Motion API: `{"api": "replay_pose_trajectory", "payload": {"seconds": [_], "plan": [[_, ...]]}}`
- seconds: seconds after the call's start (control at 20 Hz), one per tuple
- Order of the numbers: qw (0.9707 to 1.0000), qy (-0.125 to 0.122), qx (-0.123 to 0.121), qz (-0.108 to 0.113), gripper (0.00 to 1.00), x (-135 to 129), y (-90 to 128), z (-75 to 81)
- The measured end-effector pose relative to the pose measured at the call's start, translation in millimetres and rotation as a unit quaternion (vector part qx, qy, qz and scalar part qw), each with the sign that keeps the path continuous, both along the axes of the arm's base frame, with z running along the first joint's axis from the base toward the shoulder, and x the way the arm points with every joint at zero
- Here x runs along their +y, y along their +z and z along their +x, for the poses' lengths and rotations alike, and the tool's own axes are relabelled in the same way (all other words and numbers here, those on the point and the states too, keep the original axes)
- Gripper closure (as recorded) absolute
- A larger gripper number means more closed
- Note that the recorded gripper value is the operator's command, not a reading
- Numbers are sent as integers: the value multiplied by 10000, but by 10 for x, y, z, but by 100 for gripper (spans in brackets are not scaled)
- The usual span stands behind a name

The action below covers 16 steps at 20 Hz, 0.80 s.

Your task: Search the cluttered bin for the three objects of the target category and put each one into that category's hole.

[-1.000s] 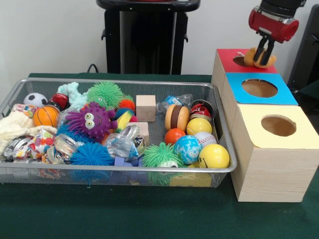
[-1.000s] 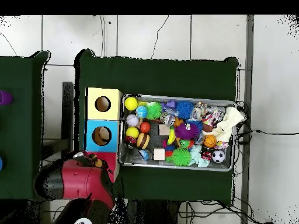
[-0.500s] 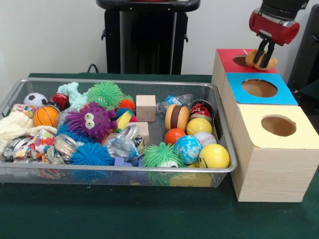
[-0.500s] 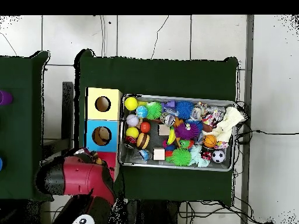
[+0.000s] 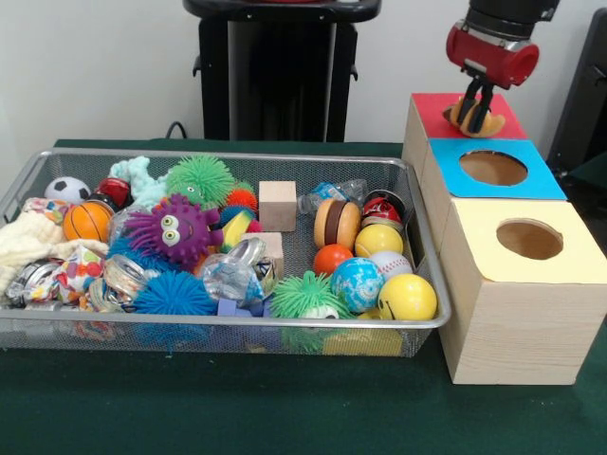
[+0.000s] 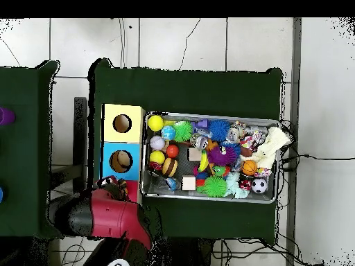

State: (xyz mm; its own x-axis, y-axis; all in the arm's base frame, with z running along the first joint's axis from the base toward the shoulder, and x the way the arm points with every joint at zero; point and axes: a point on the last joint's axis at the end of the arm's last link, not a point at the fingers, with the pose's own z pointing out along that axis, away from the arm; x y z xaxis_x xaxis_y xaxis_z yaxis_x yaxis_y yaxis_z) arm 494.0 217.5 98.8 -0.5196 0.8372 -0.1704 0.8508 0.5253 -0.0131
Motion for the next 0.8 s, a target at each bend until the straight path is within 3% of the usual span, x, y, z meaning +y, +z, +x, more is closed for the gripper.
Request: {"api": "replay_pose_trajectory", "payload": {"seconds": [0.35,0.8], "plan": [[9998,-170,-63,45,100,-159,-11,-106],[9999,-96,-105,31,100,-78,-57,-142]]}}
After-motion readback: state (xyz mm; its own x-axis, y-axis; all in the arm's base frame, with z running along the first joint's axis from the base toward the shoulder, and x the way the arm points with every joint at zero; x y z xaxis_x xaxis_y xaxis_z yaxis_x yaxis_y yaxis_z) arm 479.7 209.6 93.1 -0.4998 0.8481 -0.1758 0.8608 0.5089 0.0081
